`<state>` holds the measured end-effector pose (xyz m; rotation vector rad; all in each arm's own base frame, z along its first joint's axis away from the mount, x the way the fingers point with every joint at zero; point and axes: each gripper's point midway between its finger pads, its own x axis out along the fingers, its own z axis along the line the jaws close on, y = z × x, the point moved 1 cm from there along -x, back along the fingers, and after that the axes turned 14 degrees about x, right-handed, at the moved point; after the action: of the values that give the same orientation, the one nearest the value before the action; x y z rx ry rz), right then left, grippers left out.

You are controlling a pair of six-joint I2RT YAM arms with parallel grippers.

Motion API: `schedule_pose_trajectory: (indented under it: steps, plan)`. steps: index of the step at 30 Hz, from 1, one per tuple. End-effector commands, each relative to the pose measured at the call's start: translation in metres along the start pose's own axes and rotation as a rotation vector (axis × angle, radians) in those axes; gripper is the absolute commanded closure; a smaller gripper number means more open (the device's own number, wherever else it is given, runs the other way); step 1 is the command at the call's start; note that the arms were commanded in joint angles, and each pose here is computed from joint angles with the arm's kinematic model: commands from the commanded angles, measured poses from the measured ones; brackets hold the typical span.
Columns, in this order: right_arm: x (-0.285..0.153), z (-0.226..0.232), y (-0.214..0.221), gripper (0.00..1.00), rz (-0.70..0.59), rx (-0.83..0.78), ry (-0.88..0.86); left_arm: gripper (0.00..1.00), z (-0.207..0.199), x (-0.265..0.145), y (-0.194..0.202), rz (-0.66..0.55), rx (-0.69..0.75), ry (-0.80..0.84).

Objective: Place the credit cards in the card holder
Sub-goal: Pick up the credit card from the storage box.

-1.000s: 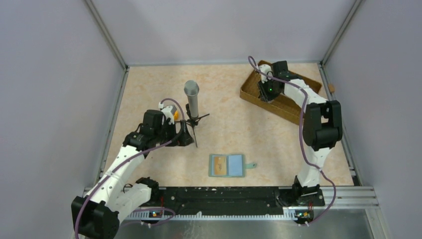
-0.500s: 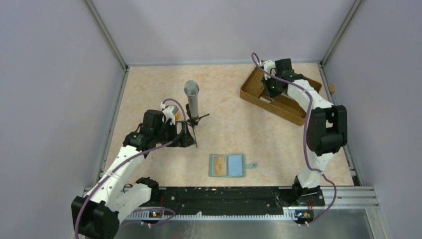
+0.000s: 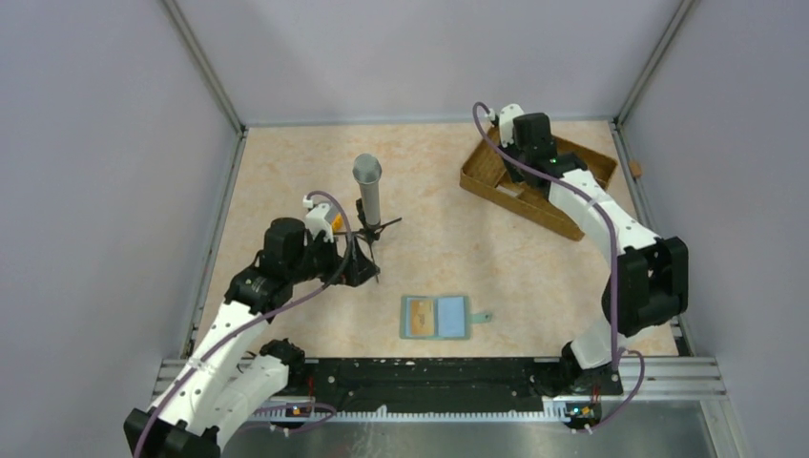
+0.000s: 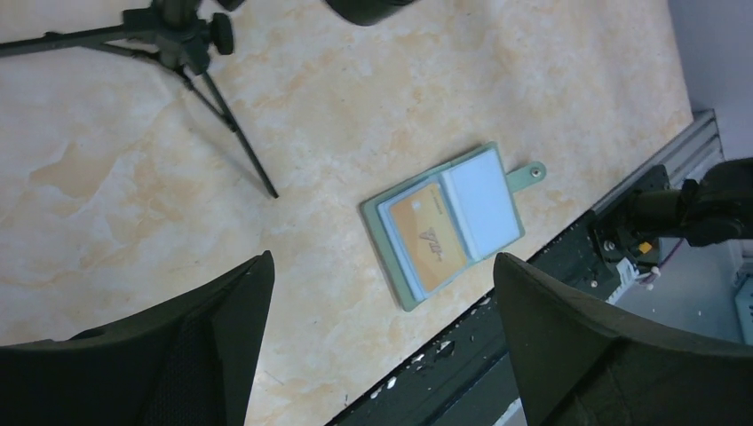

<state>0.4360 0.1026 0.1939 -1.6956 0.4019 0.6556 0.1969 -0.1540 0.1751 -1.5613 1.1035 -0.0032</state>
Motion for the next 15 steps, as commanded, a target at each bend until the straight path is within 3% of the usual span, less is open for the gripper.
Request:
schedule_pose_trajectory:
  steps: [1, 3, 7, 15]
  plan:
    - [-0.059, 0.001, -0.033, 1.00, -0.100, 0.081, 0.081, 0.05, -0.029, -0.002, -0.014, -0.107, 0.044, 0.081]
    - [-0.080, 0.015, -0.029, 1.00, -0.091, 0.151, 0.022, 0.05, -0.044, -0.002, -0.014, -0.130, 0.066, 0.117]
    - [-0.126, 0.065, -0.006, 1.00, -0.053, 0.311, -0.267, 0.06, -0.083, 0.001, -0.007, -0.163, 0.106, 0.240]
    - [-0.192, 0.163, 0.086, 1.00, 0.250, 0.375, -0.818, 0.05, -0.142, 0.002, 0.011, -0.171, 0.144, 0.498]
